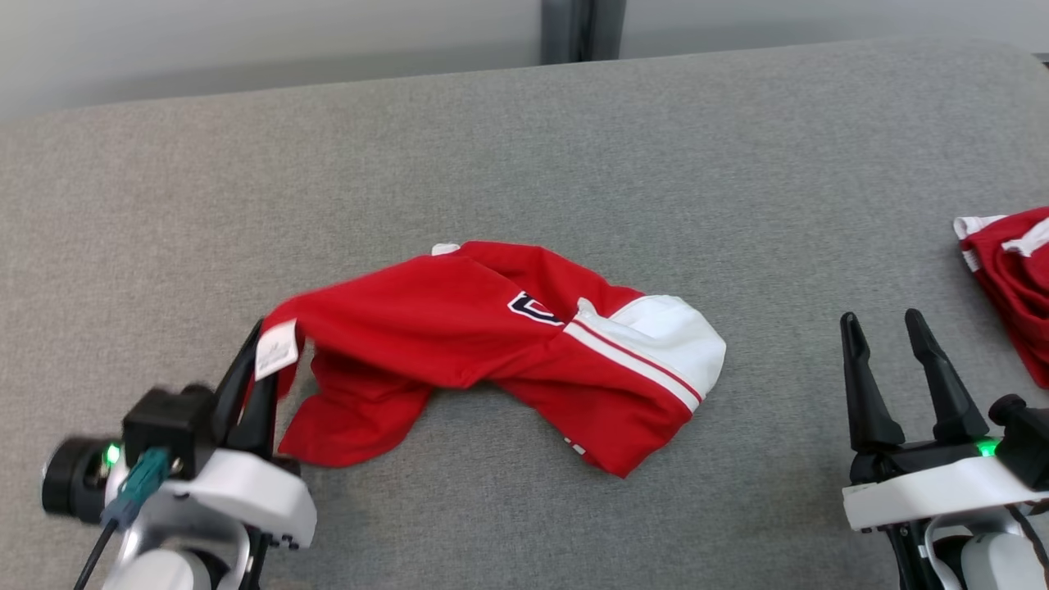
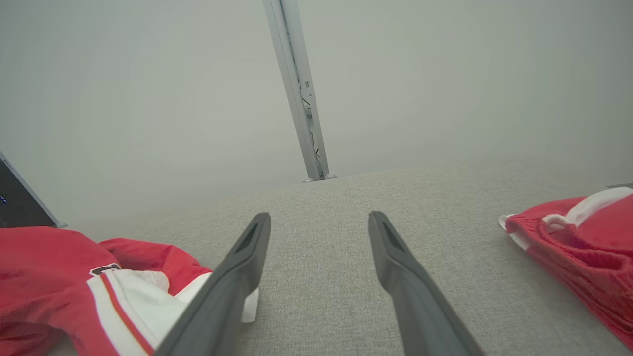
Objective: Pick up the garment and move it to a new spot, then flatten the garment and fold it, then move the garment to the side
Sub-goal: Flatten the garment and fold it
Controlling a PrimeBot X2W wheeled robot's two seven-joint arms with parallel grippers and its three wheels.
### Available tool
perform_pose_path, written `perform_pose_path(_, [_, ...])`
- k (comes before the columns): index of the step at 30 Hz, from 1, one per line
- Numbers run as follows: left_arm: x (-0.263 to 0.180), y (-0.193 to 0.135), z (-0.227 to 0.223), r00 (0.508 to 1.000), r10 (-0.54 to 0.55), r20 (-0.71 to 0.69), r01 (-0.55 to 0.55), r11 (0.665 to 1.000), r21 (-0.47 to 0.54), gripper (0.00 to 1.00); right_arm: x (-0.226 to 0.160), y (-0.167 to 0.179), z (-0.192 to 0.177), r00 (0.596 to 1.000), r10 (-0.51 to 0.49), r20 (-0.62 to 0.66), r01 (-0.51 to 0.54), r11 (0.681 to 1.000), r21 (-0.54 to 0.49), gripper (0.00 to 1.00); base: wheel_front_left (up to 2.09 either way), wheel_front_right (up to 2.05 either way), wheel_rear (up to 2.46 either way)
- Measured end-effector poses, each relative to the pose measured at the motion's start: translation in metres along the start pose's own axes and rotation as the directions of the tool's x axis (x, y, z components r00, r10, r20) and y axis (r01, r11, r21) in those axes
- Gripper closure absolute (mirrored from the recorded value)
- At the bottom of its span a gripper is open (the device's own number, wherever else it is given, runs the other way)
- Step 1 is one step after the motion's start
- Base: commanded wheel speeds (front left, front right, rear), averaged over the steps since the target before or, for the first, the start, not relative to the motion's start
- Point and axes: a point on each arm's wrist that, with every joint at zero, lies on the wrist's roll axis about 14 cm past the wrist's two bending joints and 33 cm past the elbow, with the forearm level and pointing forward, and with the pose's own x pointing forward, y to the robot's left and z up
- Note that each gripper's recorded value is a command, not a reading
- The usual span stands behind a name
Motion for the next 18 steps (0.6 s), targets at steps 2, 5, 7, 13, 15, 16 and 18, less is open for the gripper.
perform_pose_path(2, [-0.007, 0.011, -0.025, 0.997, 0.052, -0.049, -0.054, 0.997, -0.052, 1.0, 0.003, 0.001, -0.002, 1.0, 0.009, -0.009, -0.009, 1.0, -0.007, 0.0, 0.0, 0.0, 0.0])
perform_pose_path(5, [-0.018, 0.018, -0.06, 0.988, 0.094, -0.12, -0.108, 0.987, -0.117, 1.0, 0.009, 0.003, -0.001, 1.0, 0.024, -0.012, -0.024, 1.0, -0.015, 0.0, 0.0, 0.0, 0.0])
perform_pose_path(7, [-0.021, 0.017, -0.076, 0.985, 0.098, -0.145, -0.12, 0.981, -0.151, 1.0, 0.011, 0.003, -0.002, 0.999, 0.028, -0.018, -0.028, 0.999, -0.018, 0.0, 0.0, 0.0, 0.0])
perform_pose_path(13, [-0.026, 0.012, -0.102, 0.976, 0.097, -0.197, -0.137, 0.969, -0.203, 0.0, 0.012, 0.005, -0.002, 0.999, 0.037, -0.023, -0.037, 0.999, -0.022, 0.0, 0.0, 0.0, 0.0])
perform_pose_path(15, [-0.024, 0.009, -0.101, 0.979, 0.092, -0.183, -0.132, 0.966, -0.22, 0.0, 0.012, 0.006, -0.001, 0.999, 0.039, -0.023, -0.039, 0.999, -0.023, 0.0, 0.0, 0.0, 0.0])
perform_pose_path(16, [-0.023, 0.009, -0.099, 0.981, 0.095, -0.169, -0.132, 0.965, -0.225, 0.0, 0.012, 0.006, 0.0, 0.999, 0.04, -0.022, -0.04, 0.999, -0.025, 0.0, 0.0, 0.0, 0.0])
perform_pose_path(18, [-0.02, 0.01, -0.091, 0.986, 0.1, -0.135, -0.13, 0.964, -0.23, 0.0, 0.012, 0.007, 0.001, 0.999, 0.042, -0.019, -0.042, 0.999, -0.026, 0.0, 0.0, 0.0, 0.0])
